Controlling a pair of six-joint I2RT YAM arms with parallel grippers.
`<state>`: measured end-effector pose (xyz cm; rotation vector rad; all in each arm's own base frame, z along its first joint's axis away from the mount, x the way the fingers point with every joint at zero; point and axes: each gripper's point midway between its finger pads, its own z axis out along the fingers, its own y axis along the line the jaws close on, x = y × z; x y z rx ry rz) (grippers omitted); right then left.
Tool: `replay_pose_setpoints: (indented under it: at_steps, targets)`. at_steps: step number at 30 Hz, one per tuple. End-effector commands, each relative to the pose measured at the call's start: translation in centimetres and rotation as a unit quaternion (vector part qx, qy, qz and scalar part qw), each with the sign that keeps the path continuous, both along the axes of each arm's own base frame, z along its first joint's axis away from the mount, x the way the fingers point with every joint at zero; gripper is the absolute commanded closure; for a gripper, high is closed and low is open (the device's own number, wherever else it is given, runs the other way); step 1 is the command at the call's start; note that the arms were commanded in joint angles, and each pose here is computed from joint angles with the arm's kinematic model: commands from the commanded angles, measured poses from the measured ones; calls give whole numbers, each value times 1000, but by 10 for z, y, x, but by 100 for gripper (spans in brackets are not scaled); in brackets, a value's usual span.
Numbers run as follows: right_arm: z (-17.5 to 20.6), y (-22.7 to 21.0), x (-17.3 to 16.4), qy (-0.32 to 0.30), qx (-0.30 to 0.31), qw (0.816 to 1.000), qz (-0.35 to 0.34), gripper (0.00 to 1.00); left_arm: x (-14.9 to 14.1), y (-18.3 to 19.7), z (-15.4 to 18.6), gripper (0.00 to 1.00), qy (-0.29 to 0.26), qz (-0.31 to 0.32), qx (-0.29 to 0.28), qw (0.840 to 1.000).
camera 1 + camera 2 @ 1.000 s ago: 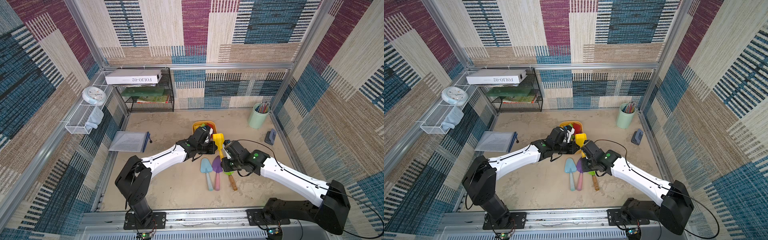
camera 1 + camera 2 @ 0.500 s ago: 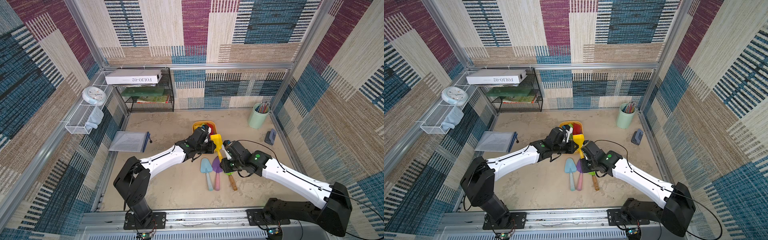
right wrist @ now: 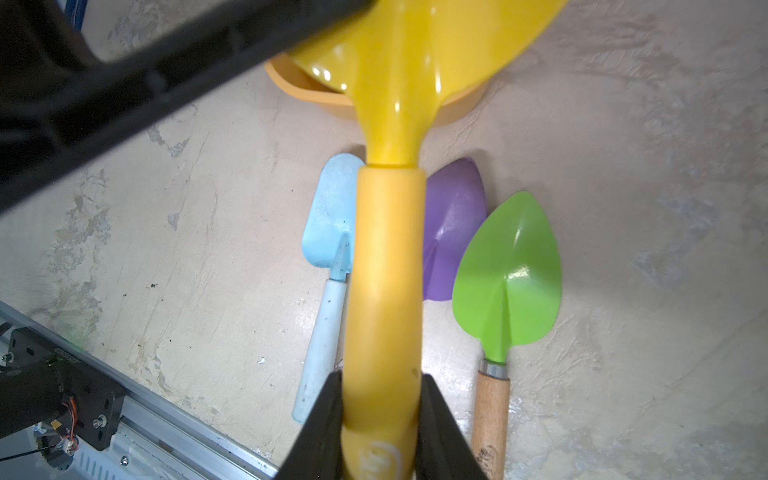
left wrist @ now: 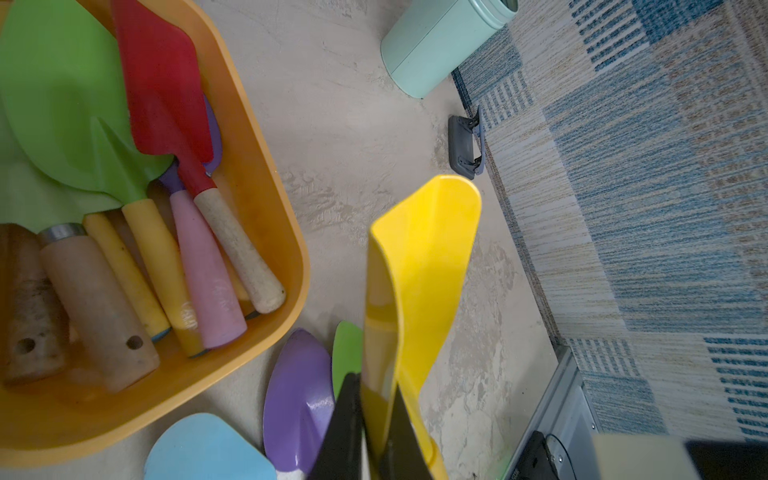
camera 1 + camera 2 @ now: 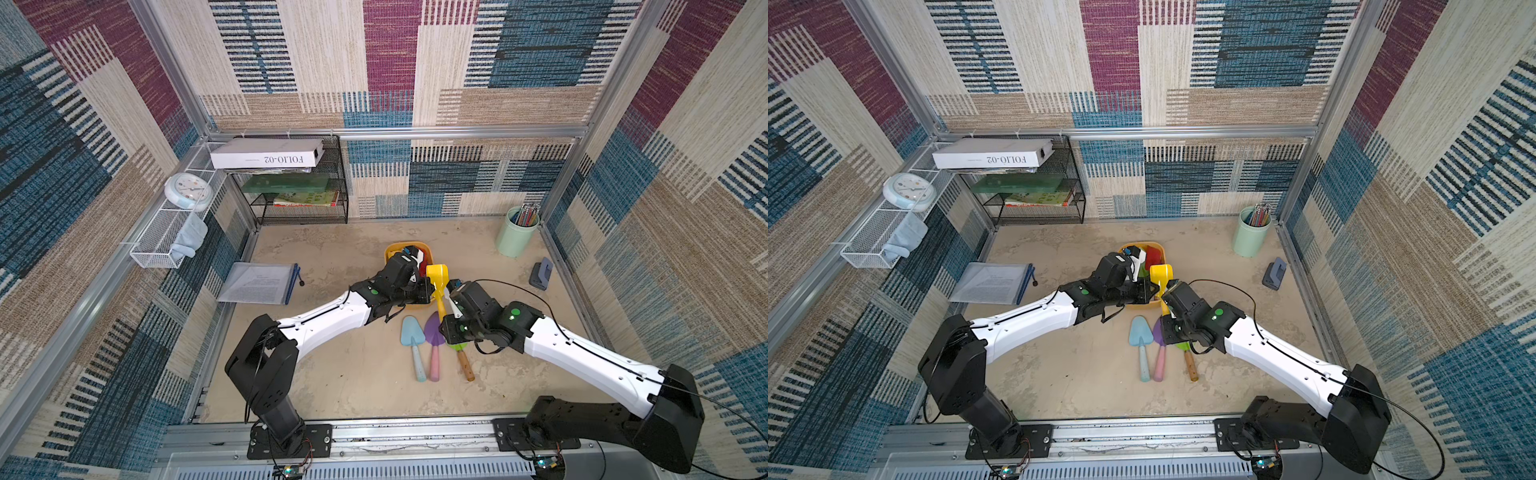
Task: Put the shovel into the storage box
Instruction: Place the shovel in the storage box.
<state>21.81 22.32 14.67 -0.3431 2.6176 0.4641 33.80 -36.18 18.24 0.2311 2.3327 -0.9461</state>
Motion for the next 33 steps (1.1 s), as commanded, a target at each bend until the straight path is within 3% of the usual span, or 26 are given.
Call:
replay_pose_setpoints:
  at_steps: [1,8,21,33]
  targets:
    - [11,3,2,-17,13,1000,7,67,7,16,-11,100,-19,15,59,998]
    - [21,-2,3,-32,19,999,-5,54,30,31,-21,100,-18,35,99,994]
    - [19,-9,0,-42,27,999,-17,53,96,71,-19,100,-3,70,110,991]
    - [9,-6,1,-29,21,999,-17,53,137,79,-38,100,18,77,105,991]
